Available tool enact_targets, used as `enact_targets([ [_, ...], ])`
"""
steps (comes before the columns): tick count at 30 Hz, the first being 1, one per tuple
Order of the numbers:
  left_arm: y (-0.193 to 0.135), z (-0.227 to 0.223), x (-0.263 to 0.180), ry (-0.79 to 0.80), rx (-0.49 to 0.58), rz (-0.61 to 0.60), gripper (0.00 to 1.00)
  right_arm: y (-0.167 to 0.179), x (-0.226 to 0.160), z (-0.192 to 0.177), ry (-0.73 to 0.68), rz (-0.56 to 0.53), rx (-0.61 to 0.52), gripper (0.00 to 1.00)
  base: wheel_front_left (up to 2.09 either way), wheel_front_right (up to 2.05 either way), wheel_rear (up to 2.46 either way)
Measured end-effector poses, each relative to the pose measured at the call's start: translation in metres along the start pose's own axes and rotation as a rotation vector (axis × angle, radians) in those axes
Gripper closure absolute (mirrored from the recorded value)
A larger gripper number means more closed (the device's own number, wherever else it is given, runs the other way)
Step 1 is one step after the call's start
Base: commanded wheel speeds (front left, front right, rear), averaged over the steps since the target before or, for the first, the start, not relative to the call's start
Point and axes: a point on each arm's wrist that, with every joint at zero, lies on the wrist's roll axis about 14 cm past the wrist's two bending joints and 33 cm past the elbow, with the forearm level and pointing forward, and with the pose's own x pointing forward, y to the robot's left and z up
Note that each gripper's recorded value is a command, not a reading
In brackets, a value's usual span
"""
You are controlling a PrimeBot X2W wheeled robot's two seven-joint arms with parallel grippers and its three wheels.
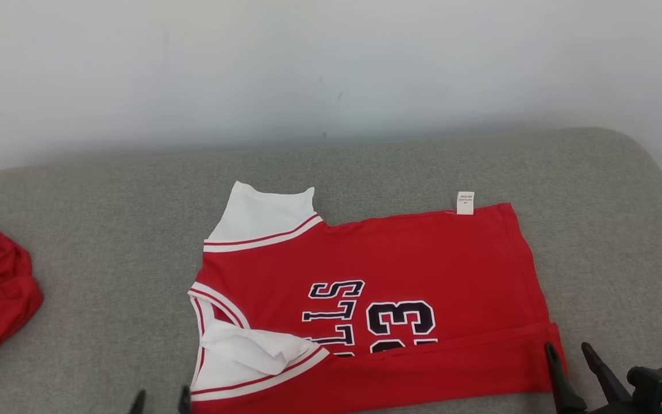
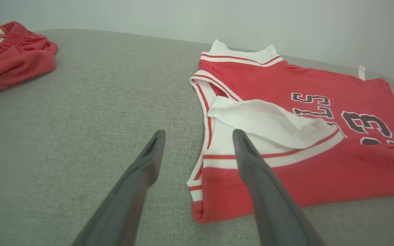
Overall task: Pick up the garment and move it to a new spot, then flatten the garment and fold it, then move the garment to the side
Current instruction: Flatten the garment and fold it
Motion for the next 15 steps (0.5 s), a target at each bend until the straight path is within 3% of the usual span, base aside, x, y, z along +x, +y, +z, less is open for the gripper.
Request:
enact_targets([
  [4,0.005,0.03,0.003,-0.099,0.081,0.028,0.0,0.007,0.0,0.003,-0.032,0.004,-0.006,0.0,0.0,0.0,0.0],
  [9,0.001,0.053,-0.002,-0.19,0.106,0.041,0.0,0.018,-0.002,0.003,-0.062,0.005,0.003,0.0,0.0,0.0,0.0],
  [15,0.001,0.065,-0.007,-0.229,0.147,0.025,0.0,0.032,-0.007,0.033,-0.193,-0.005,0.036,0.0,0.0,0.0,0.0],
])
